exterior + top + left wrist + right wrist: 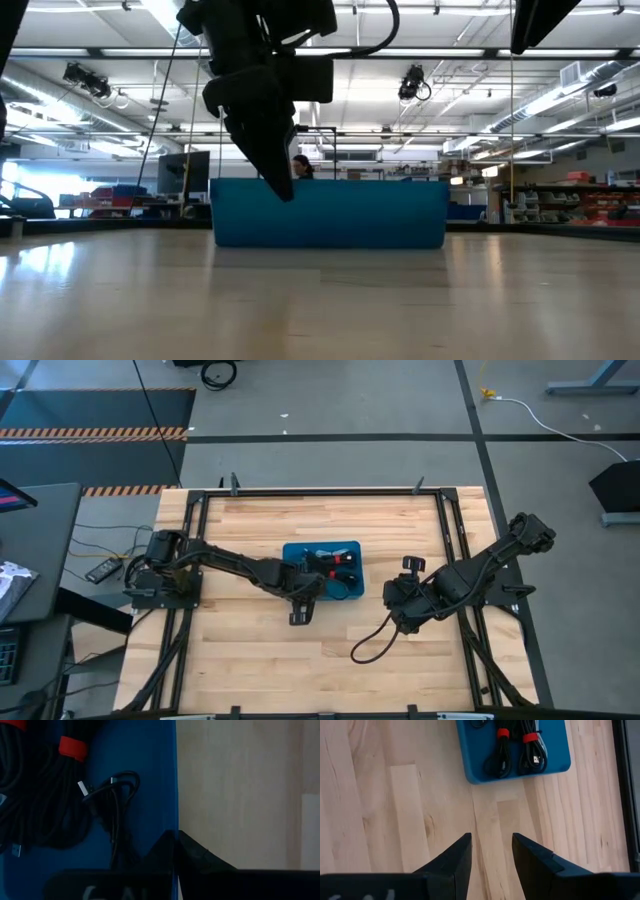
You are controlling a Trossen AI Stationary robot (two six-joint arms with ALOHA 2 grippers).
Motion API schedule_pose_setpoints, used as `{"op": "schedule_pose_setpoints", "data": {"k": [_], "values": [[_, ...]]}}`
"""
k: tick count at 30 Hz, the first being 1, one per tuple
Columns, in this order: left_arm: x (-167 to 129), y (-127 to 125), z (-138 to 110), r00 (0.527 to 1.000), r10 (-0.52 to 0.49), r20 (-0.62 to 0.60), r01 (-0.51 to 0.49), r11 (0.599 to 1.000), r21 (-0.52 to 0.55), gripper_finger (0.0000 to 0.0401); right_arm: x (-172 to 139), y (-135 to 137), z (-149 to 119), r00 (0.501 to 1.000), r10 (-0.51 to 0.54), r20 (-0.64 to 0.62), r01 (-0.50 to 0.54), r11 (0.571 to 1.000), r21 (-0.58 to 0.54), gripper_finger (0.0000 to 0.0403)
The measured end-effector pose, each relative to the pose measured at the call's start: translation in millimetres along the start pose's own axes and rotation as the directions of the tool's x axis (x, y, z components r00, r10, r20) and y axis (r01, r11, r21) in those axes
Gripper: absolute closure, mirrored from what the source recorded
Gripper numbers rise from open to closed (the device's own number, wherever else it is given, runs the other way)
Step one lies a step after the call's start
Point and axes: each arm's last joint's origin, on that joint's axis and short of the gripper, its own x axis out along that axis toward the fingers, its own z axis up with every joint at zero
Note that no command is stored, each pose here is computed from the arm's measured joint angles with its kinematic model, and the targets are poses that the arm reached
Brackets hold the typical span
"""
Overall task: Pick and place USB-C Cables
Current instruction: Move the blue bin to the center of the table
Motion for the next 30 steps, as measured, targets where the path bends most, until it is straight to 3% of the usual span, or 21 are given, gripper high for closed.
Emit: {"op": "schedule_pose_setpoints", "data": {"k": [14, 30], "values": [[-1, -8, -2, 1.0, -0.008, -0.015, 0.008, 1.0, -0.004, 0.0388, 0, 0, 0, 1.0, -0.011, 0.009, 0.011, 1.0, 0.001, 0.0256], [-14, -7, 8, 1.0, -0.016, 0.019, 0.016, 1.0, -0.007, 0.0335, 0, 0, 1, 1.0, -0.01, 0.011, 0.01, 1.0, 0.002, 0.0256]]}}
